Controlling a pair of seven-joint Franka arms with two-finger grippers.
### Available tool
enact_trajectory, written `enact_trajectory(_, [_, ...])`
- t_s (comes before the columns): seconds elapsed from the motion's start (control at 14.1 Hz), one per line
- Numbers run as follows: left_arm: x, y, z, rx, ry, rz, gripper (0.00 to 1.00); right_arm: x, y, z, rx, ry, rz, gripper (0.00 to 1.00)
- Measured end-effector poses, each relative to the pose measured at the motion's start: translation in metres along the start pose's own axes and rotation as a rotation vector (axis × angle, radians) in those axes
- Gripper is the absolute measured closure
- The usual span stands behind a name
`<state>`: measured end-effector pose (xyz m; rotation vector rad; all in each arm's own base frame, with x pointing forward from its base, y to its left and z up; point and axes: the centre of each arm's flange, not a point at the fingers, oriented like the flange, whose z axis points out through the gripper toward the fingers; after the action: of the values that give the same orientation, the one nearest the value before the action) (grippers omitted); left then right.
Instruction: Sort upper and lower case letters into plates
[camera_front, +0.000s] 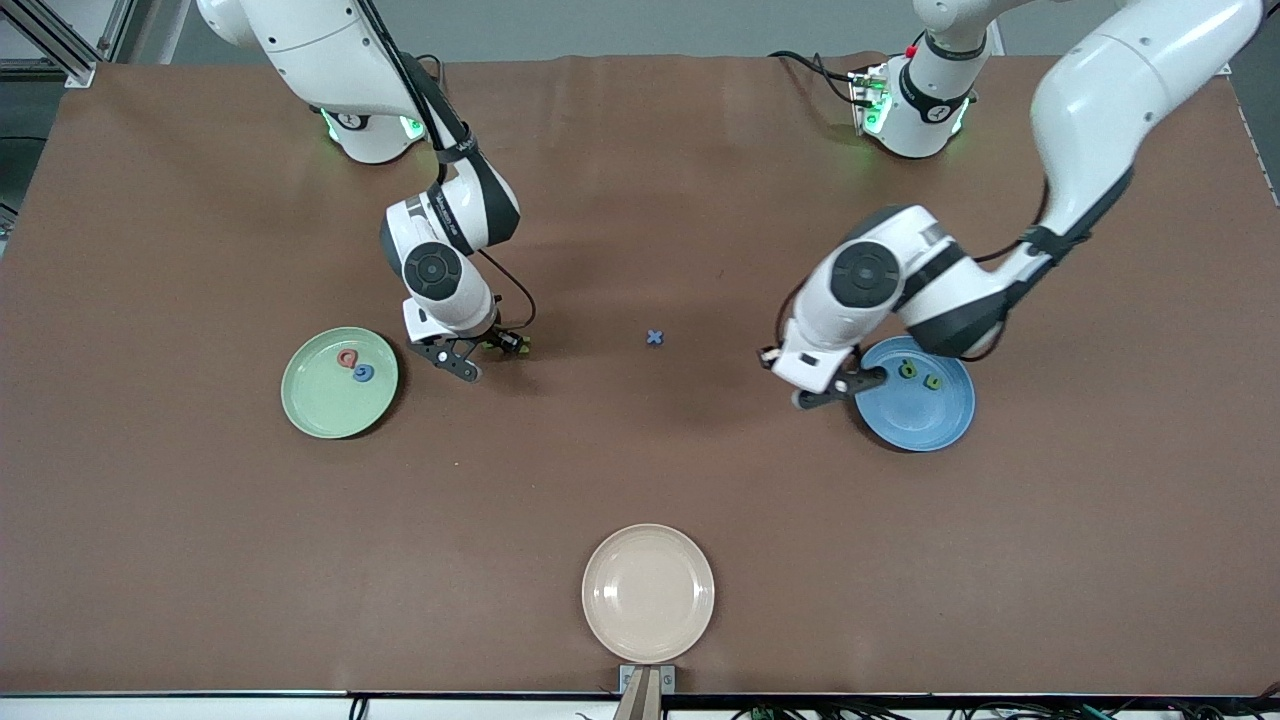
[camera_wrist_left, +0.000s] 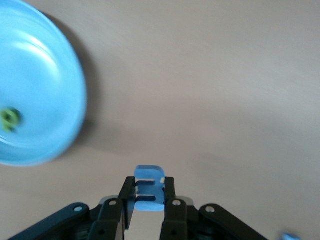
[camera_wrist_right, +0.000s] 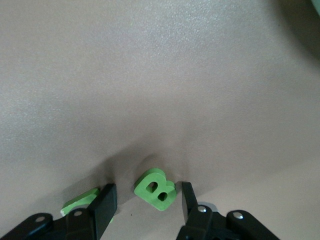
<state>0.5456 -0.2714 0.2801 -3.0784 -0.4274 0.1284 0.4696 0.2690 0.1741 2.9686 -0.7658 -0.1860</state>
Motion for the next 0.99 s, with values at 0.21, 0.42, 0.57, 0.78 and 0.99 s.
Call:
enact_trajectory(0.21, [0.025, -0.053, 0.019, 0.042, 0.015, 0.036, 0.73, 0.000, 0.000, -0.001, 0.003, 0.002, 0.002, 0.70])
enact_trajectory(0.42, [0.037, -0.086, 0.036, 0.060, 0.026, 0.059, 0.73, 0.003, 0.002, -0.003, -0.001, -0.001, 0.008, 0.97])
enact_trajectory(0.57, [0.041, -0.099, 0.053, 0.074, 0.032, 0.063, 0.73, 0.004, 0.003, -0.003, 0.000, -0.001, 0.011, 0.98])
enact_trajectory(0.78, [0.043, -0.112, 0.081, 0.076, 0.038, 0.075, 0.73, 0.009, 0.005, -0.004, 0.003, 0.001, 0.021, 0.98])
enact_trajectory(0.99, [0.044, -0.117, 0.095, 0.075, 0.037, 0.080, 0.73, 0.014, 0.003, -0.009, 0.017, 0.007, 0.028, 0.93])
